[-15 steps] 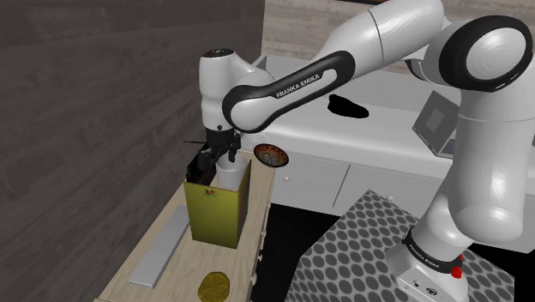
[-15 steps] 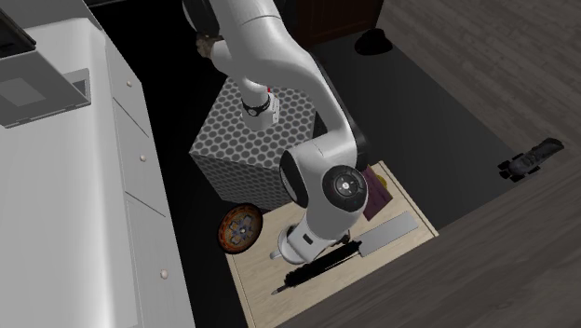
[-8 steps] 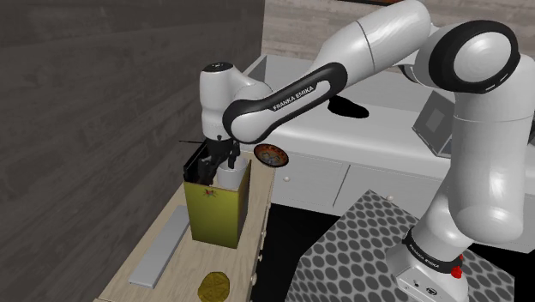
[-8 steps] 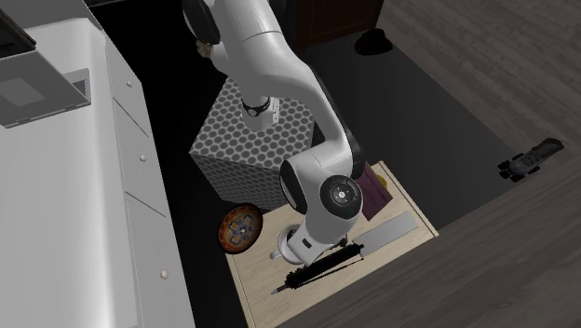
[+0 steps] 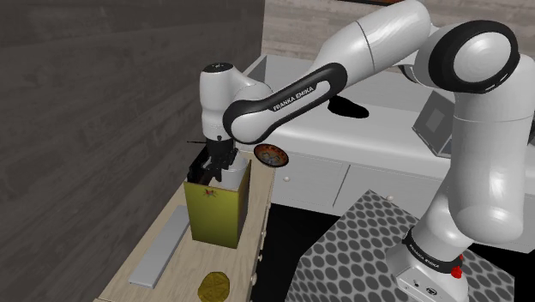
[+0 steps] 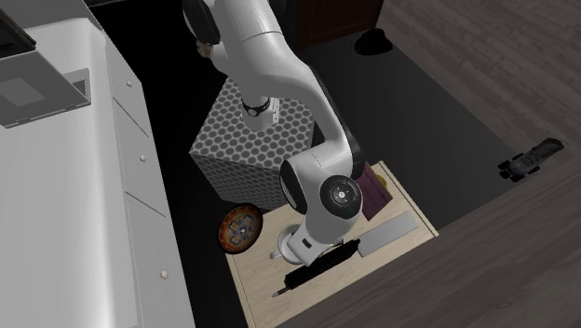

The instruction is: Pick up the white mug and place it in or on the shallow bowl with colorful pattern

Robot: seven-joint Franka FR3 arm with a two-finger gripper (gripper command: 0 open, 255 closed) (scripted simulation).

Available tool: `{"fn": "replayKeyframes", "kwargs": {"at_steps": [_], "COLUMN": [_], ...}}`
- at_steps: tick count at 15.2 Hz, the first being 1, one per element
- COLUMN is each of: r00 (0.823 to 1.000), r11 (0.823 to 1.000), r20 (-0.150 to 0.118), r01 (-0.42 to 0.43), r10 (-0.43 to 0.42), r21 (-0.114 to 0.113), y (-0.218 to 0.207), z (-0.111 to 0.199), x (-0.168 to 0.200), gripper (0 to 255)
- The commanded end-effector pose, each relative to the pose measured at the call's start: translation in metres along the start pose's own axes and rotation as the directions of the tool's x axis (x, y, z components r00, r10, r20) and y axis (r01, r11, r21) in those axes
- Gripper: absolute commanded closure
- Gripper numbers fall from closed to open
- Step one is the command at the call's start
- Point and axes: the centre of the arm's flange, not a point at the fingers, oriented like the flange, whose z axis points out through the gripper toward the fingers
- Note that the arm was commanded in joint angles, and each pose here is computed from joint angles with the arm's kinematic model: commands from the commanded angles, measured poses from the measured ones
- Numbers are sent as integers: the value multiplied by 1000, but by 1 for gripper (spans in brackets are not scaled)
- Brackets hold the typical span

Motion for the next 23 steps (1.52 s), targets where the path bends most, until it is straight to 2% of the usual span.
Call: {"fn": "replayKeyframes", "kwargs": {"at_steps": [1,7,23], "r00": [1000,1000,1000], "r11": [1000,1000,1000], "r20": [0,0,0], "r01": [0,0,0], "r10": [0,0,0], "r21": [0,0,0], "y": [0,0,4], "z": [0,0,-84], "x": [0,0,4], "gripper": [255,255,255]}}
